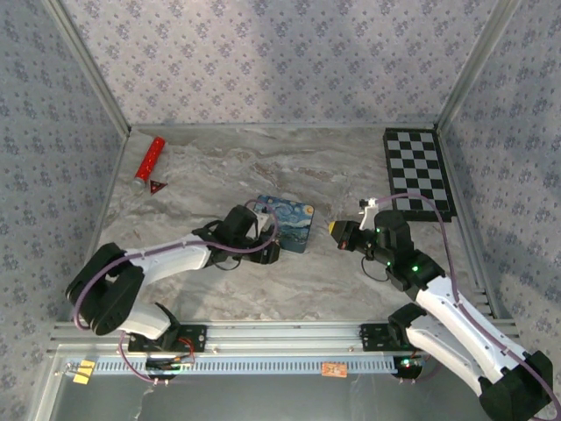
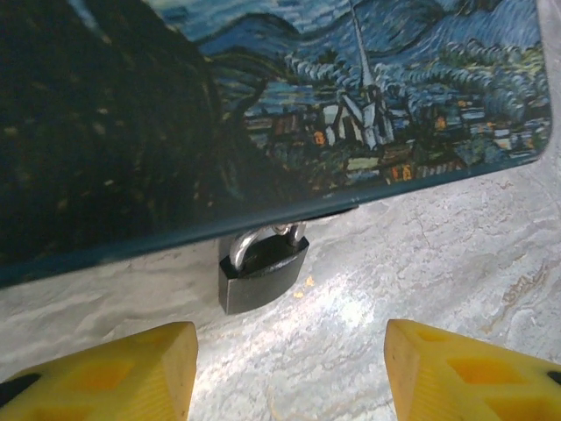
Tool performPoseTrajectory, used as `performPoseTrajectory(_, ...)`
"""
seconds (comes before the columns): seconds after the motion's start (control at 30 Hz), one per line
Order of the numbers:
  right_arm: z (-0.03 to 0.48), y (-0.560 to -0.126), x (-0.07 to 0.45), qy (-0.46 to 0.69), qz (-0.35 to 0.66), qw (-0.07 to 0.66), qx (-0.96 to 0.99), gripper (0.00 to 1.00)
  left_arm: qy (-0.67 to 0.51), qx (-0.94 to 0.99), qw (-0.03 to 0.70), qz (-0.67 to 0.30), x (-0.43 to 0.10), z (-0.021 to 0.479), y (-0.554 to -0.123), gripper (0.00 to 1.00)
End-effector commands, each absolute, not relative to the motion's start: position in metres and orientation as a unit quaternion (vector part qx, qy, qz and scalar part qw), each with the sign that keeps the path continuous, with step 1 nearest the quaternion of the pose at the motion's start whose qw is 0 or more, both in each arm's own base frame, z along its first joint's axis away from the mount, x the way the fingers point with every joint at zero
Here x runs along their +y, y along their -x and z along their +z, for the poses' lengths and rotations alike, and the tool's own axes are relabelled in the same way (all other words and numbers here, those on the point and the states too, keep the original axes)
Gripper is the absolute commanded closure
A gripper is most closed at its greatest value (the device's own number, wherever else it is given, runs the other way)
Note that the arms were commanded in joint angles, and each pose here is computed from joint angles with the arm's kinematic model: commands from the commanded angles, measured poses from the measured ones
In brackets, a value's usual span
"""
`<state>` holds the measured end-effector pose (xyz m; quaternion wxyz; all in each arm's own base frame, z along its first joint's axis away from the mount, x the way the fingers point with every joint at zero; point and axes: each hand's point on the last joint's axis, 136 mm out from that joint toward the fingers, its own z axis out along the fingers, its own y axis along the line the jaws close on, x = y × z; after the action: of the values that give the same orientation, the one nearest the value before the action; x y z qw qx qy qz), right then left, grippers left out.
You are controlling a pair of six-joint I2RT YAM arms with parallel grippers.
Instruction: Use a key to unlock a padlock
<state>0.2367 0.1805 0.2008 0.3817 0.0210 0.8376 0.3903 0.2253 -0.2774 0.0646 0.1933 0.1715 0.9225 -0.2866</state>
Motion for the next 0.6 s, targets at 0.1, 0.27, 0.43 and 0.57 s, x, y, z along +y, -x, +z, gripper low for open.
performPoseTrajectory(0.1, 0.204, -0.236, 0.18, -0.024, 0.393, 0.39, 0.832, 1.0, -0.16, 0.92, 0.206, -0.293, -0.286, 0.051, -0.234, 0.43)
performPoseTrajectory(0.27, 0.202, -0.236, 0.181, -0.024, 0.393, 0.388, 0.834, 1.0, -0.15, 0.919, 0.214, -0.295, -0.289, 0.042, -0.241, 0.45)
performPoseTrajectory(0.43, 0.201, -0.236, 0.181, -0.023, 0.394, 0.387, 0.833, 1.0, -0.143, 0.914, 0.221, -0.309, -0.295, 0.04, -0.245, 0.51)
performPoseTrajectory(0.57, 0.201, -0.236, 0.182, -0.022, 0.396, 0.387, 0.832, 1.0, -0.14, 0.913, 0.22, -0.314, -0.299, 0.038, -0.247, 0.53)
